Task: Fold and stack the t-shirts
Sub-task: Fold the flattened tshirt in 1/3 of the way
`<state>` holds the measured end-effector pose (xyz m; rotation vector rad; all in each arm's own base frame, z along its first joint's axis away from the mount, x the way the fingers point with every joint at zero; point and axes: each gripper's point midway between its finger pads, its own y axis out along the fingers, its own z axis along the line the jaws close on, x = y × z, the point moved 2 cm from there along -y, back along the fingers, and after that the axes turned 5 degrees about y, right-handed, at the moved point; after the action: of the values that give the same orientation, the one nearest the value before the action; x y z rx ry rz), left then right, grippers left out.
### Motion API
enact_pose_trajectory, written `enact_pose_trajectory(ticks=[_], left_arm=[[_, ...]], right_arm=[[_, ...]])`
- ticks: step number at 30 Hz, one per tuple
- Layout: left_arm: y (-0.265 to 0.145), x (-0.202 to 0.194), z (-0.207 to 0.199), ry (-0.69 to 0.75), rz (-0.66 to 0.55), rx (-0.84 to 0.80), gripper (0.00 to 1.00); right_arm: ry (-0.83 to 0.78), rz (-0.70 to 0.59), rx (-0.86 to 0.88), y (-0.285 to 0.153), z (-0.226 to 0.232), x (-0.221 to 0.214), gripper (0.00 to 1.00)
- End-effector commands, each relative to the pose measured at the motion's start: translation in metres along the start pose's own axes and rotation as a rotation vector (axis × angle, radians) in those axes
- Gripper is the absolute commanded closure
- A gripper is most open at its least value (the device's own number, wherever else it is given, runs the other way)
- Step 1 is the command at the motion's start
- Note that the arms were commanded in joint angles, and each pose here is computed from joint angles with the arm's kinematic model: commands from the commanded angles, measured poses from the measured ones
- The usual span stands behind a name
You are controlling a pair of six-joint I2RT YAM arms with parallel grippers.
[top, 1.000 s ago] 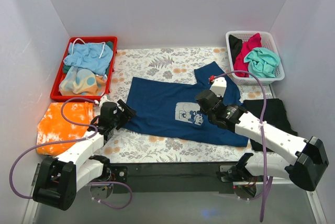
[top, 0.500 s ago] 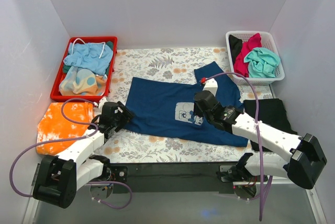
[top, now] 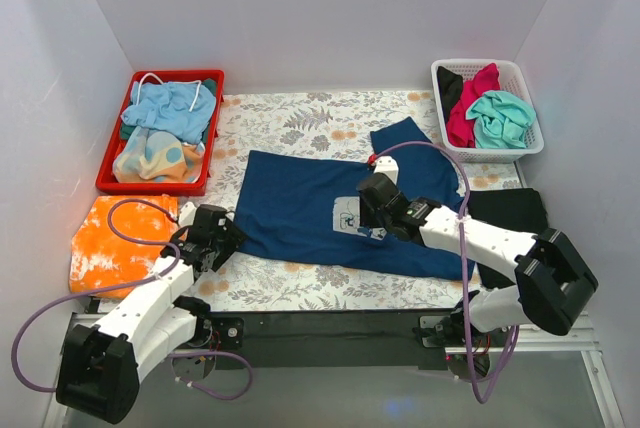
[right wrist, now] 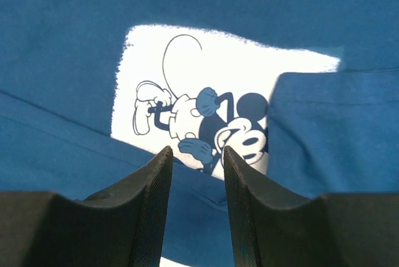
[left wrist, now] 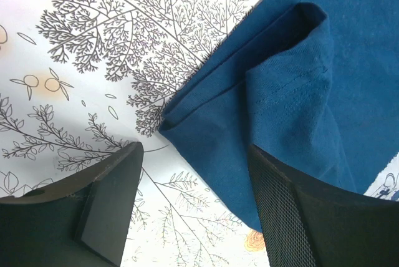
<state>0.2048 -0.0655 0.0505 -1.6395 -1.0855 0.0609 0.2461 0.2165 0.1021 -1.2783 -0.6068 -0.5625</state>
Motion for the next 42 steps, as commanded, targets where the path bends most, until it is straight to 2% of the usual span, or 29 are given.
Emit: enact_pose_trajectory(ticks=[1, 6, 11, 18, 23, 27, 37, 42], left_arm=[[-0.009, 0.007, -0.007, 0.004, -0.024, 0.012, 0.34], [-0.03, 0.033, -0.042, 0.021, -0.107, -0.124, 0.34], [-0.024, 0.03, -0.053, 0.046, -0.079, -0.154, 0.34], [0.006, 0.006, -0.038, 0.062, -0.019, -0.106, 0.34], [0.023, -0.01, -0.006, 0.049, 0.019, 0.041, 0.34], [0.013, -0.009, 0.013, 0.017, 0.0, 0.143, 0.34], [0.0, -0.016, 0.026, -0.063, 0.033, 0.224, 0.34], [-0.009, -0.019, 0.037, -0.112, 0.011, 0.267, 0.35]], right_arm=[[0.051, -0.056, 0.078, 0.003, 0.016, 0.023, 0.55], [0.057, -0.065, 0.099, 0.008, 0.017, 0.033, 0.56], [0.058, -0.027, 0.124, 0.015, 0.024, 0.027, 0.57], [0.066, -0.014, 0.118, 0.016, 0.019, 0.018, 0.57], [0.065, -0.005, 0.12, 0.017, 0.017, 0.013, 0.58], [0.065, 0.004, 0.131, 0.018, 0.017, 0.009, 0.58], [0.037, 0.052, 0.212, 0.026, 0.041, 0.012, 0.58], [0.023, 0.056, 0.235, 0.026, 0.046, 0.013, 0.58]])
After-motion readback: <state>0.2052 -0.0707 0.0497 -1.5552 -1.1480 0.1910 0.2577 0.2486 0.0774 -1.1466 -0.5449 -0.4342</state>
